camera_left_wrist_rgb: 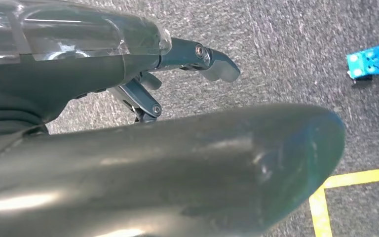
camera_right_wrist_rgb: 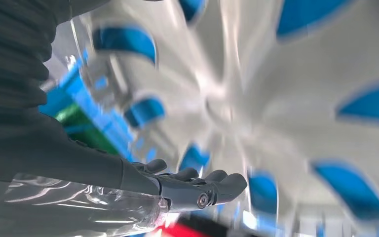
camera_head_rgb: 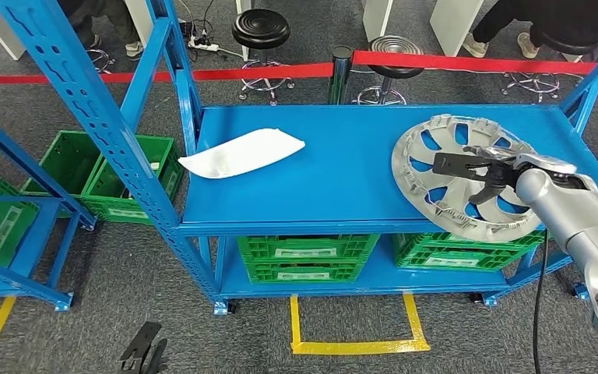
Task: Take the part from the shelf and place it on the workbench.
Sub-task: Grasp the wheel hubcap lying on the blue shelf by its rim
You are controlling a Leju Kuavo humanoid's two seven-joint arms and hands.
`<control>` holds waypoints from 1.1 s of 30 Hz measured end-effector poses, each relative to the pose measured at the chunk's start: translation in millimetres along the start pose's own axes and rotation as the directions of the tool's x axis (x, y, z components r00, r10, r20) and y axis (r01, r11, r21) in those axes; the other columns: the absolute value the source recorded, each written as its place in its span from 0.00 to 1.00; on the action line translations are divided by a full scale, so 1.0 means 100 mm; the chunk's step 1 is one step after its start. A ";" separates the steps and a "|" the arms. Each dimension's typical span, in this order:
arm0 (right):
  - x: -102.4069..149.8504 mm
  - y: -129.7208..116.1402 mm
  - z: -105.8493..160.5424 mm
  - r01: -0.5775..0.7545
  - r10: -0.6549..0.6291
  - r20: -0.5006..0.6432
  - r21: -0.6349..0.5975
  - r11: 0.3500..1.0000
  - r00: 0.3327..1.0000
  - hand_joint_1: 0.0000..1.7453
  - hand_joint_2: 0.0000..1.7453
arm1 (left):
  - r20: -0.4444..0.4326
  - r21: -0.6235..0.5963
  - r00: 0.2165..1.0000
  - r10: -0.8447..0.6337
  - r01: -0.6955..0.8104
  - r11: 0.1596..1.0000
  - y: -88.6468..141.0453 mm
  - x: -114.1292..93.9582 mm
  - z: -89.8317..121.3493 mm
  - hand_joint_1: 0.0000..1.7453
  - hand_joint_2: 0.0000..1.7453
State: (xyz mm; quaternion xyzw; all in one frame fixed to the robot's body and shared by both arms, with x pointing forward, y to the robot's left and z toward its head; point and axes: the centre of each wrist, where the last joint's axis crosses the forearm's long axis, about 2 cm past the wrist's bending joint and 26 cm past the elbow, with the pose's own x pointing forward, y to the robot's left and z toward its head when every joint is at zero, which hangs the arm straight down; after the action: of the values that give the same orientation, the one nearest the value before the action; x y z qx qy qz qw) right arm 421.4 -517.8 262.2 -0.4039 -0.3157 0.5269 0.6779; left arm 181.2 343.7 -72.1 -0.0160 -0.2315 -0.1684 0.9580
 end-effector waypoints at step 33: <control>0.83 -0.35 0.03 0.237 -0.210 0.378 -0.024 0.971 0.902 0.00 1.00 | 0.007 -0.027 1.000 -0.026 0.026 0.999 0.00 -0.02 0.00 0.00 0.00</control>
State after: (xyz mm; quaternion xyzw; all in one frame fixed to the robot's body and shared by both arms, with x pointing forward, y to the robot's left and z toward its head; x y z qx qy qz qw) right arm 455.1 -440.9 294.6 -0.2809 -0.5012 0.5013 0.6470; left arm 179.7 344.0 -72.7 -0.0265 -0.2324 -0.1838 0.9547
